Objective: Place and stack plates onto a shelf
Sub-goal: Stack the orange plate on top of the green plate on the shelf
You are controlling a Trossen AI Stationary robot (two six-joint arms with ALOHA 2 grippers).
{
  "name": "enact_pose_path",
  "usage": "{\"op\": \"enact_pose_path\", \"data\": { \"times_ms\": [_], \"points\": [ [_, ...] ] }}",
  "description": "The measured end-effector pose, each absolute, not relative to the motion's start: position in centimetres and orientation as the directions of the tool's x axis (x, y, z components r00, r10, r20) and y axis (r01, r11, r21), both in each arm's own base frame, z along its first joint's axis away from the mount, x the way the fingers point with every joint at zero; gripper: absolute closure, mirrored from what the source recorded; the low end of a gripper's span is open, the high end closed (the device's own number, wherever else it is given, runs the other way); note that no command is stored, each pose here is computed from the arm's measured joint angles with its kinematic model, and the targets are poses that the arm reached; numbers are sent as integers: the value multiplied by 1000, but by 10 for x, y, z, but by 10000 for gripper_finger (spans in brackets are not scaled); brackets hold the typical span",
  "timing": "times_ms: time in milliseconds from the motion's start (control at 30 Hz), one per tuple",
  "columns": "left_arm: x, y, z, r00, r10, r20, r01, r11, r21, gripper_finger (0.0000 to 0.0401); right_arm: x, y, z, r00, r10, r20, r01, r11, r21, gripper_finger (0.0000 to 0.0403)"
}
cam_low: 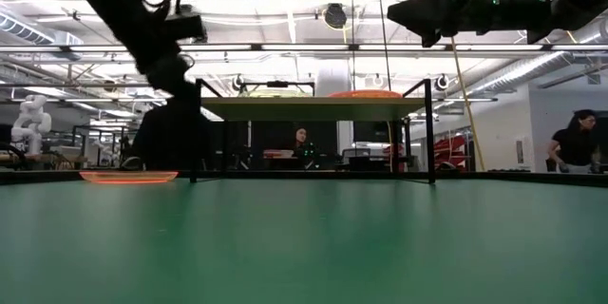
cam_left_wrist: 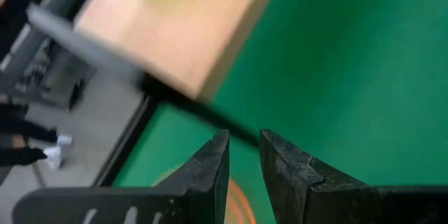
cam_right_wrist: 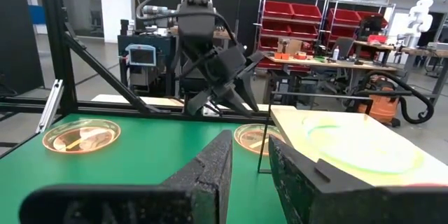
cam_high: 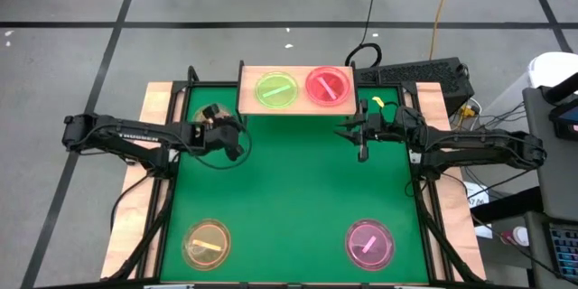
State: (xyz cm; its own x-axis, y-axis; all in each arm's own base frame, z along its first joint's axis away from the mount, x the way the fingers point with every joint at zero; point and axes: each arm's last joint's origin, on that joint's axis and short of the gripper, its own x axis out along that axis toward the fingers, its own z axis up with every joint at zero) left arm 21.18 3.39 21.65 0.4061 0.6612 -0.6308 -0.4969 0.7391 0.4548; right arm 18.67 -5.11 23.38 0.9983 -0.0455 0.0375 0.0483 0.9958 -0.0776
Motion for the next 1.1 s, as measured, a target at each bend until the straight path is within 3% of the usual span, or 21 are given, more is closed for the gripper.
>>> {"op": "enact_pose_path", "data": {
  "times_ms": [200, 633, 1100],
  "points": [
    [198, 34, 209, 288, 653, -700, -520, 721, 459, 313, 187, -51, 234, 998, -46, 37, 48, 996, -78, 325],
    [181, 36, 182, 194, 617, -763, -535, 718, 445, 313, 187, -51, 233, 998, -45, 34, 47, 997, -62, 325],
    [168, 37, 138, 247, 582, -775, -433, 782, 449, 313, 187, -51, 233, 998, -45, 34, 47, 997, -55, 325]
  ]
}}
